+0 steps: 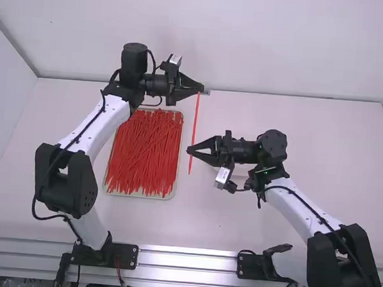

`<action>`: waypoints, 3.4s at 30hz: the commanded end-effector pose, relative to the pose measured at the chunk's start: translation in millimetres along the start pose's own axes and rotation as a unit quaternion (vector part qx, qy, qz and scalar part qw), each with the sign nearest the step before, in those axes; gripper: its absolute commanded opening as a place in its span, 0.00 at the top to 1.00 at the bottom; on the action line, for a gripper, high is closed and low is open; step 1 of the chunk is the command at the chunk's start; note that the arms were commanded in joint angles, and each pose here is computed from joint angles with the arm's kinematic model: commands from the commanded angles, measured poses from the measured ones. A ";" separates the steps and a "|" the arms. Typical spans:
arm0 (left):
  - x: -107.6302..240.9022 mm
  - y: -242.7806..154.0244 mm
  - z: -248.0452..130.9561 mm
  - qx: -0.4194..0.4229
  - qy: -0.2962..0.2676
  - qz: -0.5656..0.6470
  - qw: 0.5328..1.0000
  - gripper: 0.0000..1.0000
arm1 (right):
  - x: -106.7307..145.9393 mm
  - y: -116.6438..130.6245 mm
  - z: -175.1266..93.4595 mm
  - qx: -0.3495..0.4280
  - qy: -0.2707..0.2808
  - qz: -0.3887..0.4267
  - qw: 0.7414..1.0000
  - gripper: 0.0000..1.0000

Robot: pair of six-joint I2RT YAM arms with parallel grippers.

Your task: Fasten the cable tie

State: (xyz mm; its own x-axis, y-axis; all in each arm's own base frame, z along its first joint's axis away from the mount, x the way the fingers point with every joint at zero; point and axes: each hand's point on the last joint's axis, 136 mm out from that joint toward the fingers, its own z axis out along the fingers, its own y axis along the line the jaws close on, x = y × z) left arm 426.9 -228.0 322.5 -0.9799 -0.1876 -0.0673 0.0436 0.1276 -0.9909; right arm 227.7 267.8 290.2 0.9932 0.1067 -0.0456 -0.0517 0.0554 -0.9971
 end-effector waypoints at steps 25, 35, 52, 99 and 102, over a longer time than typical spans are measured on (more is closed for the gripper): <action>1.4 -6.9 -2.5 0.004 0.006 0.060 0.998 0.98 | 7.7 4.6 -3.6 -0.014 0.008 0.053 0.998 1.00; 1.6 -6.3 -2.5 0.003 0.007 0.074 0.997 0.98 | 4.9 11.0 0.1 -0.021 0.002 0.078 0.997 1.00; 0.7 -17.6 -2.6 0.020 0.009 0.113 0.993 0.98 | -0.8 15.0 -18.2 -0.032 -0.026 0.095 0.995 1.00; 27.2 -82.7 -28.9 0.129 0.030 0.624 0.770 0.98 | 37.8 -96.4 -13.6 0.235 -0.038 0.725 0.647 1.00; 25.9 -76.4 -27.3 0.127 0.031 0.630 0.765 0.98 | 37.8 -90.6 -7.1 0.227 -0.036 0.742 0.630 1.00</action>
State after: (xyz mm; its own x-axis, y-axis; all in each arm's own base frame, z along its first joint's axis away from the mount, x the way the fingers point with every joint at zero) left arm 396.9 -215.2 393.4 -0.2395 -0.0319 -0.9704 0.9709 -0.0069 -0.2394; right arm 274.8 254.6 367.8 -0.1333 0.4043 -0.9049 -0.9627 0.1642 0.2152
